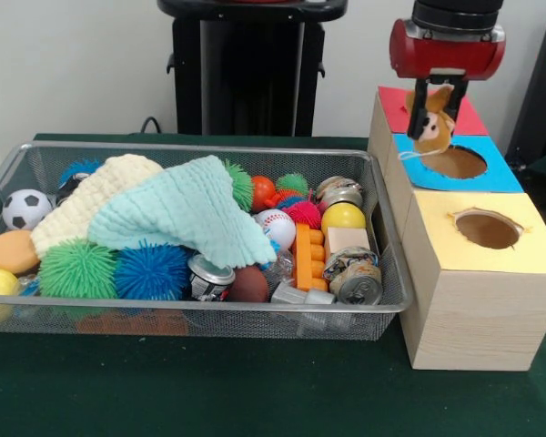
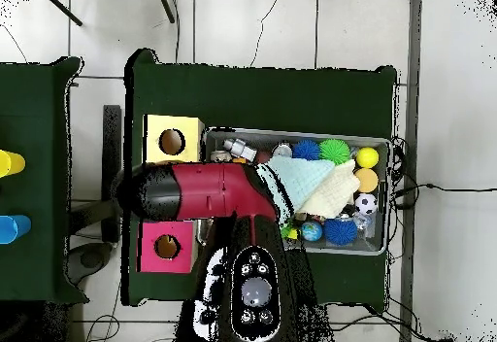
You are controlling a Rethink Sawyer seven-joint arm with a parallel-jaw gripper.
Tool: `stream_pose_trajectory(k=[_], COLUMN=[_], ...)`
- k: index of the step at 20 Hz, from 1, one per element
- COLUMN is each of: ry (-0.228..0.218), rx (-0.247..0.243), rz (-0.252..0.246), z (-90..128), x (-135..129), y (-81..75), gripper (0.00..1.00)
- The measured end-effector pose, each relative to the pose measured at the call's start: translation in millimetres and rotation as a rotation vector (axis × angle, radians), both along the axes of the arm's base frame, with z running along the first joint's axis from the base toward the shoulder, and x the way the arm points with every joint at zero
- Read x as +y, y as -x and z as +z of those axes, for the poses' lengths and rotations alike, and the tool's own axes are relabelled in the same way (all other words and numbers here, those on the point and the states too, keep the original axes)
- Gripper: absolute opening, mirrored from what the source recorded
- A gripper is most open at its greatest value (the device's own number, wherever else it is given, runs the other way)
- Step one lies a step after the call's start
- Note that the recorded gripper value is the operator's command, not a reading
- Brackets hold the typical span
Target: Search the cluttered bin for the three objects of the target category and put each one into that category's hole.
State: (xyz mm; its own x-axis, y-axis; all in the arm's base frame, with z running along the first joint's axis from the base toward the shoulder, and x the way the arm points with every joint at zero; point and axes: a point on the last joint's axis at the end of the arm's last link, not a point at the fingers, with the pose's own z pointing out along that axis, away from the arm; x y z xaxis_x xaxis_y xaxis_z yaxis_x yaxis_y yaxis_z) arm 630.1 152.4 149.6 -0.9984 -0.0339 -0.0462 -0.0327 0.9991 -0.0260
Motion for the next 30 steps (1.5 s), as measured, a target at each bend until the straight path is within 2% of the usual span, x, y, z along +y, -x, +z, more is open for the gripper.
stream_pose_trajectory(k=[6,7,11,18,22,26,30], ry=[0.011,0.014,0.016,0.014,0.006,-0.005,-0.013], rx=[0.057,0.069,0.084,0.093,0.090,0.091,0.106], rz=[-0.006,-0.004,0.018,0.070,0.110,0.116,0.108], z=[-7.4,-10.1,-20.6,-29.5,-30.2,-29.7,-32.2], x=[-4.8,-3.6,8.1,39.3,69.1,84.4,88.6], y=[36.3,46.9,69.1,94.5,107.0,112.2,122.2], gripper=[0.00,0.00,0.00,0.00,0.00,0.00,0.00])
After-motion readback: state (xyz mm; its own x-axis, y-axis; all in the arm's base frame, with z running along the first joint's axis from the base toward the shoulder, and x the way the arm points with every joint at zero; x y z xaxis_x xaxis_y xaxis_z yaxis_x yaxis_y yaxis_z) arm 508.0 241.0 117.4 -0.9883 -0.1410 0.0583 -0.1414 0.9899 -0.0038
